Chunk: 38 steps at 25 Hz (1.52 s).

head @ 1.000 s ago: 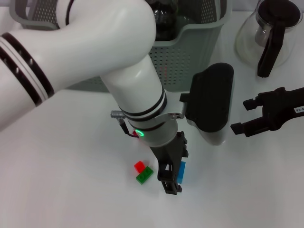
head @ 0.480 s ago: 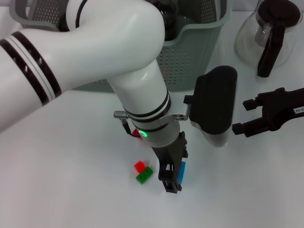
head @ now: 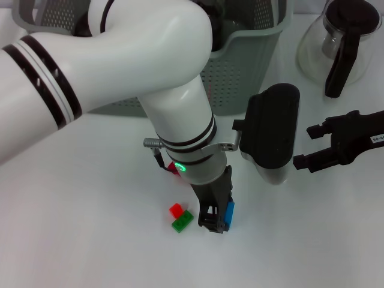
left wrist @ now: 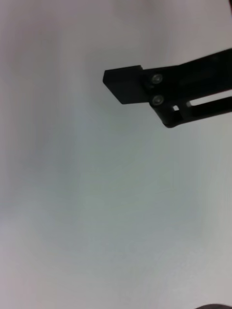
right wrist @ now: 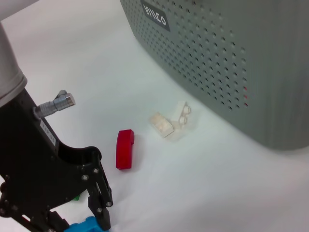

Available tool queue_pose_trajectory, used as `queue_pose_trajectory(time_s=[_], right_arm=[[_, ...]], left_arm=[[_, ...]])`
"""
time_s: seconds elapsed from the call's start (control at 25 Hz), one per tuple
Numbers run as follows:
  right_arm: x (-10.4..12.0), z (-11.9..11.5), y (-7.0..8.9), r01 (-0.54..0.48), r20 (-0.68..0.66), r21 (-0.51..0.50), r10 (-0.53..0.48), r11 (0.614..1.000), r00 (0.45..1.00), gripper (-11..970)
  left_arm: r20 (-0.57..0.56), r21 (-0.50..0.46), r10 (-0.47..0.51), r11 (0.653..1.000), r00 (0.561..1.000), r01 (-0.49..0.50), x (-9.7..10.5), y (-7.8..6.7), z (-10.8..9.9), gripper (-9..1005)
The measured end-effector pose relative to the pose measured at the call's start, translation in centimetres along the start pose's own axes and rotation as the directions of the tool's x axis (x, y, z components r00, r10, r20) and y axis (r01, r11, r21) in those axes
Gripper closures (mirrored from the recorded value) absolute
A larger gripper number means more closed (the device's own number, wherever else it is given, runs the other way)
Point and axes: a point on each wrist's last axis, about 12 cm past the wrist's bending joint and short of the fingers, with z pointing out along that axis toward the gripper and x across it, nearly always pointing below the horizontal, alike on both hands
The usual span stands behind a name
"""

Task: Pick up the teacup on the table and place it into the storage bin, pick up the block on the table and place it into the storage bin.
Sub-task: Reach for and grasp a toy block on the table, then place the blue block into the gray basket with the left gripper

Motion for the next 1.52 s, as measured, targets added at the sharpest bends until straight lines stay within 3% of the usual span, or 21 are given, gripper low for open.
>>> queue_pose_trajectory(time_s=[0.16,0.4,0.56,0.68,0.76,0.8,0.84,0.96,1.04,1.08,1.2,1.32,1.52], right_arm=[[0.0,0.0,0.0,0.000,0.001,0.000,0.000,1.000,1.000,12],[0.0,0.0,0.0,-0.001,0.003,0.002,0.001,1.000,1.000,12],[0.0,-0.1,-0.1,-0.004,0.003,0.001,0.004,1.000,1.000,12],[0.1,0.0,0.0,-0.007,0.002,-0.002,0.007,1.000,1.000,12],[0.2,-0.1,-0.1,-0.012,0.004,-0.002,0.012,1.000,1.000,12],[0.2,-0.2,-0.1,-0.016,0.005,-0.002,0.016,1.000,1.000,12],[0.2,-0.2,-0.1,-0.018,0.007,-0.001,0.018,1.000,1.000,12],[0.2,-0.3,-0.1,-0.019,0.007,-0.002,0.019,1.000,1.000,12],[0.1,-0.4,-0.1,-0.013,0.007,0.000,0.013,1.000,1.000,13],[0.1,-0.4,-0.1,-0.010,0.007,-0.001,0.010,1.000,1.000,13],[-0.3,-0.3,0.0,0.003,0.004,-0.007,-0.003,1.000,1.000,13],[-0.6,-0.1,0.0,0.010,0.003,-0.014,-0.010,1.000,1.000,13],[-0.9,0.0,0.1,0.017,0.002,-0.022,-0.017,1.000,1.000,13]], left_arm=[[0.001,0.000,-0.002,1.000,1.000,0.002,0.0,0.1,-0.1,595],[0.031,-0.005,-0.038,0.999,0.999,0.038,0.2,0.6,-1.0,571],[0.136,0.028,-0.188,0.982,0.973,0.186,1.9,2.0,-4.2,555],[0.309,0.098,-0.375,0.927,0.874,0.363,5.3,3.4,-8.4,543],[0.424,0.152,-0.465,0.882,0.777,0.445,8.0,3.7,-11.1,535],[0.500,0.177,-0.503,0.856,0.705,0.486,9.8,3.7,-13.0,531],[0.568,0.194,-0.525,0.834,0.634,0.517,11.5,3.6,-14.7,527],[0.710,0.197,-0.518,0.797,0.478,0.571,15.0,3.3,-19.0,515],[0.763,0.175,-0.498,0.773,0.412,0.610,16.6,3.6,-21.1,506],[0.786,0.145,-0.487,0.743,0.379,0.654,17.6,4.2,-22.2,502],[0.803,0.080,-0.487,0.660,0.344,0.747,19.4,5.8,-23.3,490],[0.786,0.065,-0.536,0.566,0.308,0.822,20.6,7.7,-22.8,478],[0.718,-0.016,-0.603,0.484,0.346,0.875,20.4,9.6,-20.3,458]])
